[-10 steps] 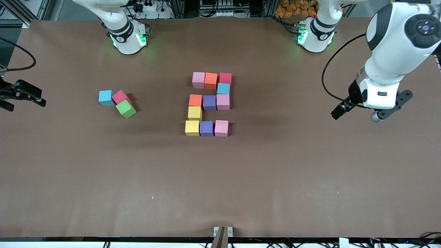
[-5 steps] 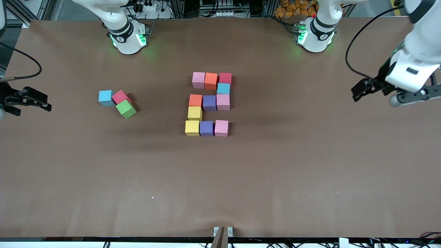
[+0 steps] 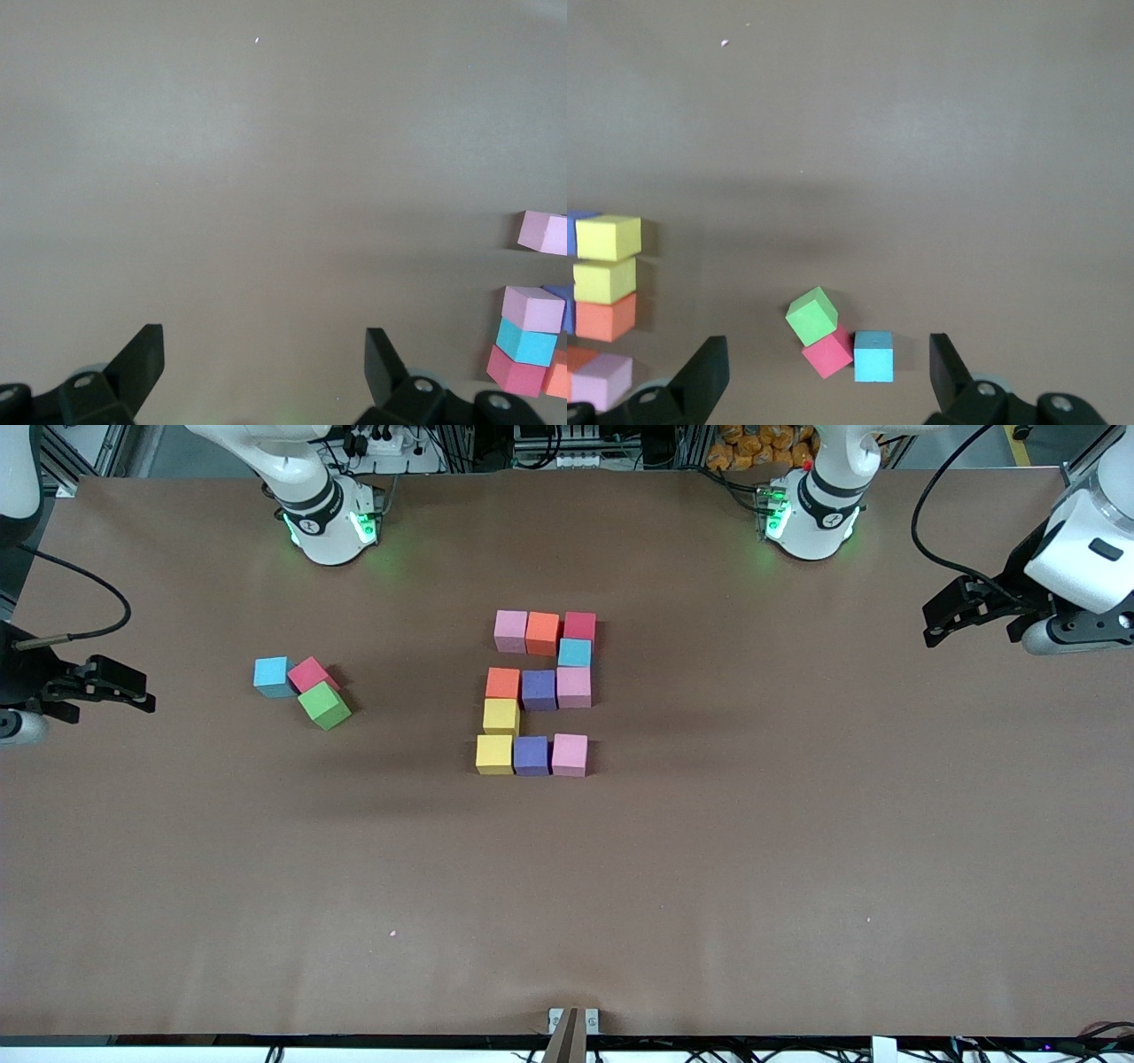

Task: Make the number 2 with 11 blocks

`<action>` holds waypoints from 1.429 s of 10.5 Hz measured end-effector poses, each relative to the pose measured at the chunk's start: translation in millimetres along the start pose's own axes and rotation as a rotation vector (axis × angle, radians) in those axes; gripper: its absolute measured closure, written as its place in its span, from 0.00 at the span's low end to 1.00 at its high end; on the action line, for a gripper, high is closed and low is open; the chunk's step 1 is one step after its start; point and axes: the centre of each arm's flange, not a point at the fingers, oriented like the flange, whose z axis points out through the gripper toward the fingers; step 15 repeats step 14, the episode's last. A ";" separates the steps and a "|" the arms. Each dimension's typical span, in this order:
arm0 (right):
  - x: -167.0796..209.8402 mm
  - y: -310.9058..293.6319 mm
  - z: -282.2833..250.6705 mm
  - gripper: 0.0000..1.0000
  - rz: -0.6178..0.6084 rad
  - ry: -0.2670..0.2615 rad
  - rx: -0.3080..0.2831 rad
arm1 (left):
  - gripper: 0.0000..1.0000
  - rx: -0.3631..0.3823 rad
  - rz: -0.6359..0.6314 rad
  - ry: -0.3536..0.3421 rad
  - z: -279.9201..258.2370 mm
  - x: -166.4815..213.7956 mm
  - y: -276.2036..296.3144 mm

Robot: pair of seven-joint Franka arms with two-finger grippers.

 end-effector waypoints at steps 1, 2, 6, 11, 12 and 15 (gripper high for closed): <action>0.1 -0.3 -0.1 0.00 0.017 0.000 0.000 | 0.00 -0.007 0.011 0.000 -0.7 -0.1 0.9; 0.3 -0.7 -0.2 0.00 0.022 0.002 0.000 | 0.00 -0.015 0.015 0.000 -1.5 -0.3 1.6; 4.1 -0.9 -3.2 0.00 0.023 0.021 -0.002 | 0.00 -0.019 0.013 0.002 -2.6 0.2 0.6; 5.1 -0.7 -2.5 0.00 0.025 0.021 -0.002 | 0.00 -0.021 0.018 0.011 -4.3 0.3 3.3; 5.1 -0.6 -2.6 0.00 0.027 0.021 -0.002 | 0.00 -0.021 0.018 0.011 -4.4 0.3 3.3; 5.1 -0.2 -2.8 0.00 0.028 0.021 -0.002 | 0.00 -0.021 0.018 0.012 -4.4 0.3 3.3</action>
